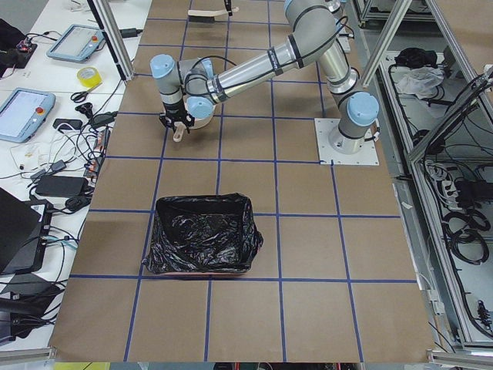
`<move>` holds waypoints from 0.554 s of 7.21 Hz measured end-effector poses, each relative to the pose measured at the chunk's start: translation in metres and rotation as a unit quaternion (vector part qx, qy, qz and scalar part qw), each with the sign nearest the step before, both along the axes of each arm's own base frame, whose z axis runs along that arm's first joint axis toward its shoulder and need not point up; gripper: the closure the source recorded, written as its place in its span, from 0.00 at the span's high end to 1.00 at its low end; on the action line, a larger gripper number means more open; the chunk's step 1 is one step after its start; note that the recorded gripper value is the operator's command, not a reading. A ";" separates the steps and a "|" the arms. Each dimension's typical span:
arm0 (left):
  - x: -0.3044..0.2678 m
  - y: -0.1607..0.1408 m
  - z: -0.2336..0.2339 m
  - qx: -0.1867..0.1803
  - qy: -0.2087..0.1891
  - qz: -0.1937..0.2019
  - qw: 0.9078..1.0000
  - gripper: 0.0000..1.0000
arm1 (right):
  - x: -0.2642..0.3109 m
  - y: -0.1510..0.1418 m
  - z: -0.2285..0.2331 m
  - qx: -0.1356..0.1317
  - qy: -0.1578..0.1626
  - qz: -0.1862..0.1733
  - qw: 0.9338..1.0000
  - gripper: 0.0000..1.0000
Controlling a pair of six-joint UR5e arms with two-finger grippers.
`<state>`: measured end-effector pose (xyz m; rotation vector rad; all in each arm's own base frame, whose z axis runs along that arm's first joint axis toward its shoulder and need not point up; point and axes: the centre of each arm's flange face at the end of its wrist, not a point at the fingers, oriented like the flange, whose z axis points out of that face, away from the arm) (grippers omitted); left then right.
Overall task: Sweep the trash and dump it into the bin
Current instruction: 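Lower the right gripper and grasp the white brush handle, then carry the brush with the right gripper toward the trash beside the dustpan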
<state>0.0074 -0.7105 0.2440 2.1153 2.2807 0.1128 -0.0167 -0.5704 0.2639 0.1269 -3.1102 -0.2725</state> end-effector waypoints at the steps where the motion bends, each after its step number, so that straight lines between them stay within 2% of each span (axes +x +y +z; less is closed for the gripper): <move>1: -0.001 0.000 0.001 -0.001 0.004 0.001 1.000 0.20 | 0.033 0.002 0.001 0.005 -0.006 0.008 1.000 0.00; 4: -0.003 0.000 0.004 -0.004 0.007 -0.001 1.000 0.09 | 0.148 0.019 -0.002 0.019 -0.020 -0.020 0.999 0.00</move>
